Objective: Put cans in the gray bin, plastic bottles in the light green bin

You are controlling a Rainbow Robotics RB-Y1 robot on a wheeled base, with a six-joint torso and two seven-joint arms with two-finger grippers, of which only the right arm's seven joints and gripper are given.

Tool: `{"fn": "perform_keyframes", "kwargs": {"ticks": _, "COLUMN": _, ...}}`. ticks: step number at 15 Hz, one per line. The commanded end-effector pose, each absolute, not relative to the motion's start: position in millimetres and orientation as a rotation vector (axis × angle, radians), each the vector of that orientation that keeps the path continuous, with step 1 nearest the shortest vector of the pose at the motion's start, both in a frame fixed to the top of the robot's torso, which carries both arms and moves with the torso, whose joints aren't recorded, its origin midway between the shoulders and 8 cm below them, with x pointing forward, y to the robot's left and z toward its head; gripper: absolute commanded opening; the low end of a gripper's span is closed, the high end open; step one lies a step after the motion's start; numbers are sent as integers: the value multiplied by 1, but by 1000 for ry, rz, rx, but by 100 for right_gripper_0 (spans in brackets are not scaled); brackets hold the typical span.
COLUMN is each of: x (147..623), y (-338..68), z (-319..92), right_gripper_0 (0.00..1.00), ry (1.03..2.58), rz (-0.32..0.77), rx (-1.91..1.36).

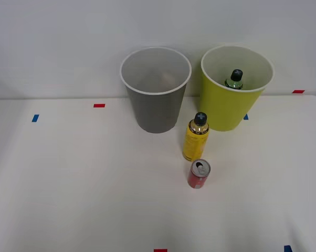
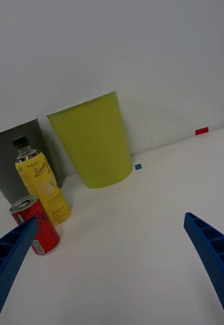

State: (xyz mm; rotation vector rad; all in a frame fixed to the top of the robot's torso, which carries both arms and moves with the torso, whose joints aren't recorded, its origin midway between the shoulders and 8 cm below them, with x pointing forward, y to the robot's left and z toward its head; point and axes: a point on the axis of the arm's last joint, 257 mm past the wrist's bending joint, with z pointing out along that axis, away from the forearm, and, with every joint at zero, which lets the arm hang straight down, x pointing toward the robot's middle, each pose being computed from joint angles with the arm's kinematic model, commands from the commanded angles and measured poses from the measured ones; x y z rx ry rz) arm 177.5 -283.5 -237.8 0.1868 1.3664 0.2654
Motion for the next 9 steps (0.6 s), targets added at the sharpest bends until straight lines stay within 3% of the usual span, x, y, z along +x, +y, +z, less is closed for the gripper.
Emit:
{"fn": "perform_keyframes", "kwargs": {"ticks": 1, "x": 167, "y": -280, "z": -244, "right_gripper_0": 100, "ry": 1365, "rz": 276, "rx": 151}}
{"fn": "perform_keyframes", "kwargs": {"ticks": 9, "x": 166, "y": -291, "z": -228, "right_gripper_0": 100, "ry": 1341, "rz": 290, "rx": 118}}
